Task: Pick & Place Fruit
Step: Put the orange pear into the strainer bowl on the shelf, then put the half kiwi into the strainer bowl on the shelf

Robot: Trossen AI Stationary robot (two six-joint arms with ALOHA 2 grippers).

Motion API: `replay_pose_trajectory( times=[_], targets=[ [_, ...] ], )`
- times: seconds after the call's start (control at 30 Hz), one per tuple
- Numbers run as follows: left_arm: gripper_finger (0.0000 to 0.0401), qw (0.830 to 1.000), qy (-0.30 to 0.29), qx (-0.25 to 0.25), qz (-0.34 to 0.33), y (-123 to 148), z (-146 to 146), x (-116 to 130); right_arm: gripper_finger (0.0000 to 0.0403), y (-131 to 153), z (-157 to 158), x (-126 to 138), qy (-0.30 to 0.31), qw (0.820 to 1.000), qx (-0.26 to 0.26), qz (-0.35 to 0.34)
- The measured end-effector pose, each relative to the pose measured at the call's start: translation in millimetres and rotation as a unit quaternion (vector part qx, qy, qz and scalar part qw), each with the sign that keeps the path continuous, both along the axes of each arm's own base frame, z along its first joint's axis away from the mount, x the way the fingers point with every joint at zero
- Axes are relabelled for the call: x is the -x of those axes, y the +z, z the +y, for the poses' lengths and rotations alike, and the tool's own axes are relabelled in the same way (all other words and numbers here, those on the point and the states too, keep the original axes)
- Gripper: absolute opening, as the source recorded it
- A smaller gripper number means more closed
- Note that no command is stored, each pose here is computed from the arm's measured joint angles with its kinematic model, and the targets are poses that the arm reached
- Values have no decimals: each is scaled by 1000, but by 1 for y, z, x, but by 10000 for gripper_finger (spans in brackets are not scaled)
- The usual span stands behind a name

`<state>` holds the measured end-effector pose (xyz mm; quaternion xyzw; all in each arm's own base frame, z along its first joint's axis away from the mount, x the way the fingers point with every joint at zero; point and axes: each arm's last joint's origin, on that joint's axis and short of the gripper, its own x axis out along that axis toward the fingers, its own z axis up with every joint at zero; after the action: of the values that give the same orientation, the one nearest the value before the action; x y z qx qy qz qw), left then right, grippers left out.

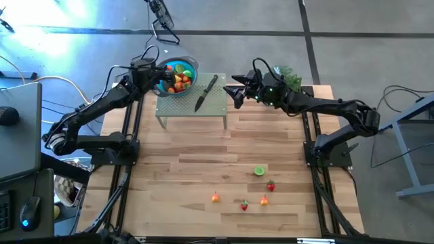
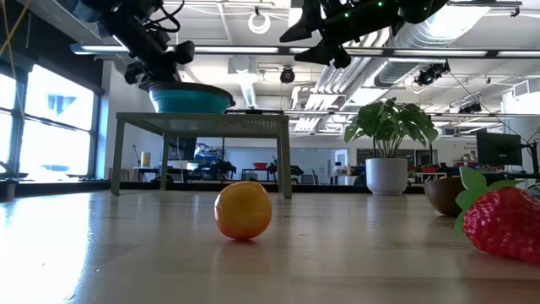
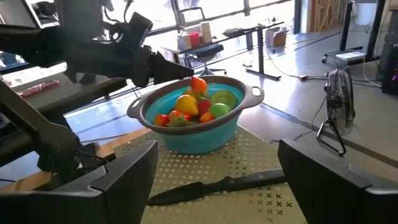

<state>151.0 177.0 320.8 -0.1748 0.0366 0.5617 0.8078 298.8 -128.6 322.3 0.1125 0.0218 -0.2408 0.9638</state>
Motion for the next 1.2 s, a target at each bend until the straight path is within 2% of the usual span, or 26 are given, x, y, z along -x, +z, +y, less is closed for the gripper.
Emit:
replay_pose_trajectory(
  times=[0.2, 0.4, 0.57, 0.8, 1.03, 1.2],
  targets=[
    [0, 1000, -9, 12, 1, -8, 12, -3, 325, 0, 0, 0, 0, 1000, 0, 0],
    [9, 1000, -6, 3, -6, -7, 14, -5, 325, 0, 0, 0, 2, 1000, -1, 1],
    [43, 999, -3, -21, -26, -1, 15, -6, 325, -1, 0, 0, 2, 1000, -3, 6],
    [101, 999, -5, -22, -28, -1, 15, -6, 325, -3, 0, 0, 3, 1000, -7, 15],
    [115, 995, -48, -13, -85, 7, 8, -4, 325, -3, 0, 0, 3, 1000, -7, 14],
    [116, 989, -91, -25, -118, 19, -1, 1, 325, -3, 1, 0, 22, 1000, -9, 13]
  ],
)
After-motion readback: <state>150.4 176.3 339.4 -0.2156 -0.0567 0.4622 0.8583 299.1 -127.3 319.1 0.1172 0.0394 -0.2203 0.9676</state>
